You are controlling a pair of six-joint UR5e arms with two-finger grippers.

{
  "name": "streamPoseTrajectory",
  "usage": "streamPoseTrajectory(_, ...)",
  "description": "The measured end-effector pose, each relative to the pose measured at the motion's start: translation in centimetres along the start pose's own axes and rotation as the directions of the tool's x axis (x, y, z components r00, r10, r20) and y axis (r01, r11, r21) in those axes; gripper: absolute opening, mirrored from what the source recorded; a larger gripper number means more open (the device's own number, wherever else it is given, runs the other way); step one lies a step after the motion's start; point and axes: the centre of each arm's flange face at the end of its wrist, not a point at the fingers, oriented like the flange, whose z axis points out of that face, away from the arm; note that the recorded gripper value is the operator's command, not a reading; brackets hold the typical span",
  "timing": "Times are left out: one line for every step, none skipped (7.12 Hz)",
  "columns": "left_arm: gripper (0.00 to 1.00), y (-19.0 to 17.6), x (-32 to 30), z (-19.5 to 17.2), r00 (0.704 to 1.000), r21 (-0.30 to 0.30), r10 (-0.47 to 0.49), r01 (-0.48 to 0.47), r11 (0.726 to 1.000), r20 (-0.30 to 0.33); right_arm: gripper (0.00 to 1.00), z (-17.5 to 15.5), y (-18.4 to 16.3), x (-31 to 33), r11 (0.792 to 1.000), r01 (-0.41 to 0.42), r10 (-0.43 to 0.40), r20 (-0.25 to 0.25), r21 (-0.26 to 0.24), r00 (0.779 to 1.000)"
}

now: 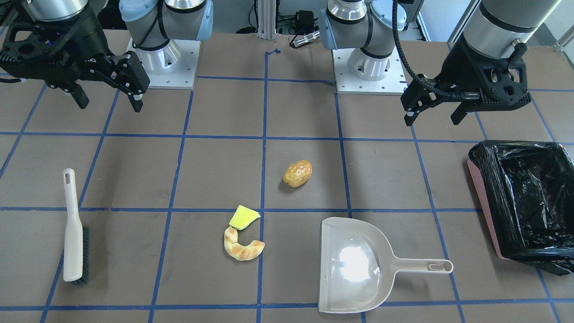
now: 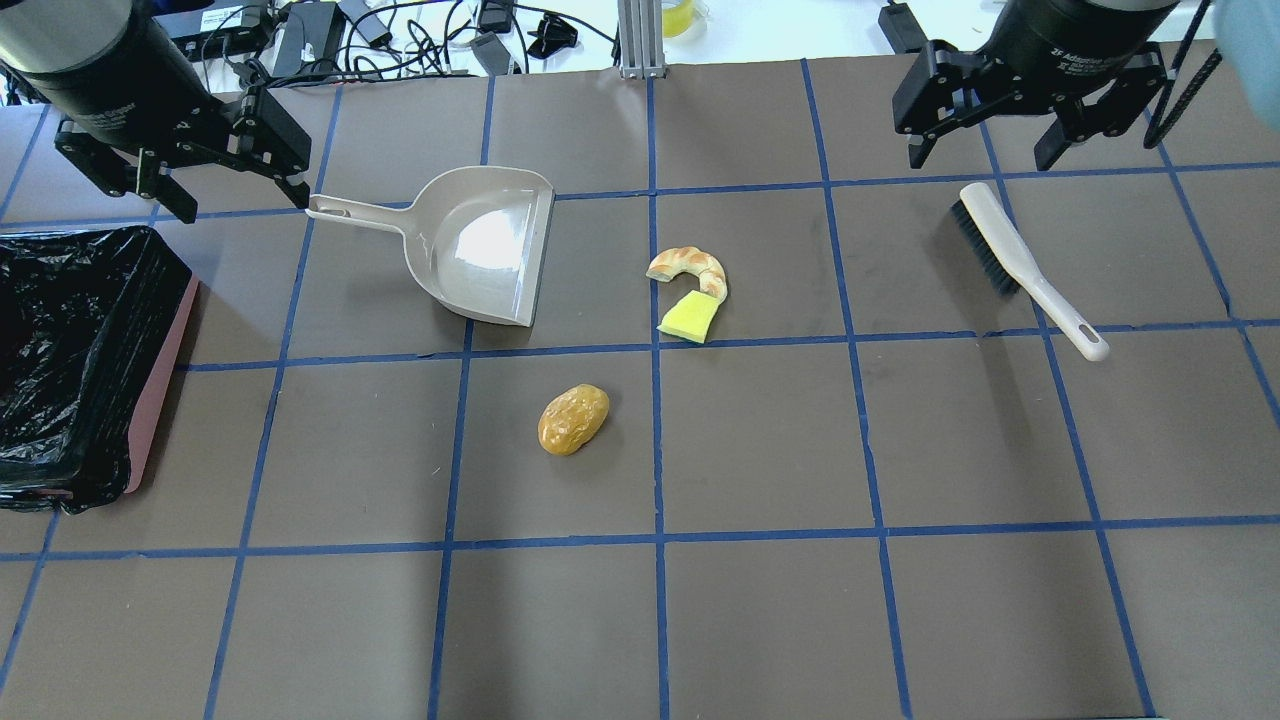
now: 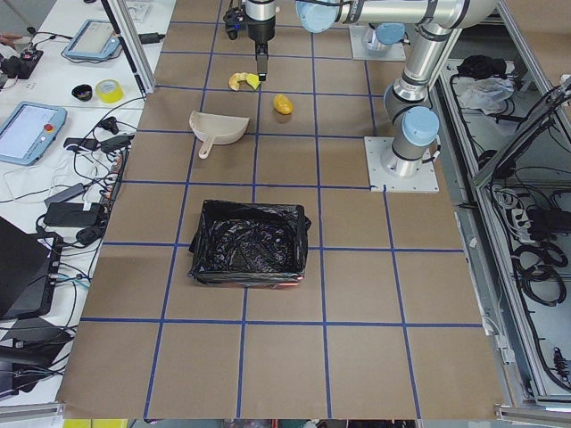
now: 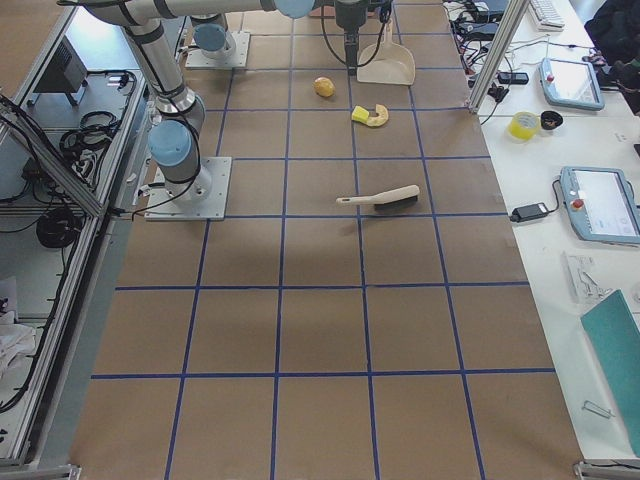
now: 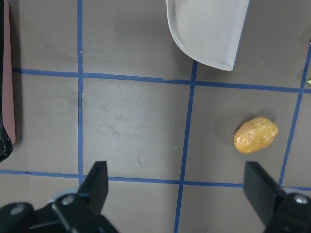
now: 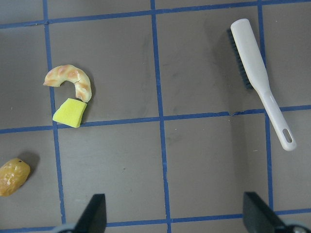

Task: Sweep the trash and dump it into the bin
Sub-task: 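Move the left gripper down to the white dustpan handle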

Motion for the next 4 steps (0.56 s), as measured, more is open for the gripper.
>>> streamPoseTrajectory(1.0,-0.24,-0.02,0.23,1.0,0.004,-0.001,0.001,1.0,0.001,1.0,0.03,-0.02,0.0,1.0,0.0,0.0,0.0,0.0,1.0)
streamPoseTrajectory(1.0,-0.31,-0.01,0.43,1.0,0.005,-0.019,0.019,1.0,0.001,1.0,0.05,-0.05,0.05,1.0,-0.001,0.001,0.0,0.0,1.0)
streamPoseTrajectory(1.0,-0.34,0.01,0.46,0.997,0.008,-0.081,0.081,0.997,0.0,1.0,0.04,-0.04,0.08,1.0,-0.002,0.002,-0.001,0.0,1.0)
streamPoseTrajectory(1.0,-0.42,0.01,0.41,0.986,0.015,-0.166,0.166,0.986,-0.001,1.0,0.03,-0.03,0.07,1.0,-0.001,0.001,-0.001,0.0,1.0)
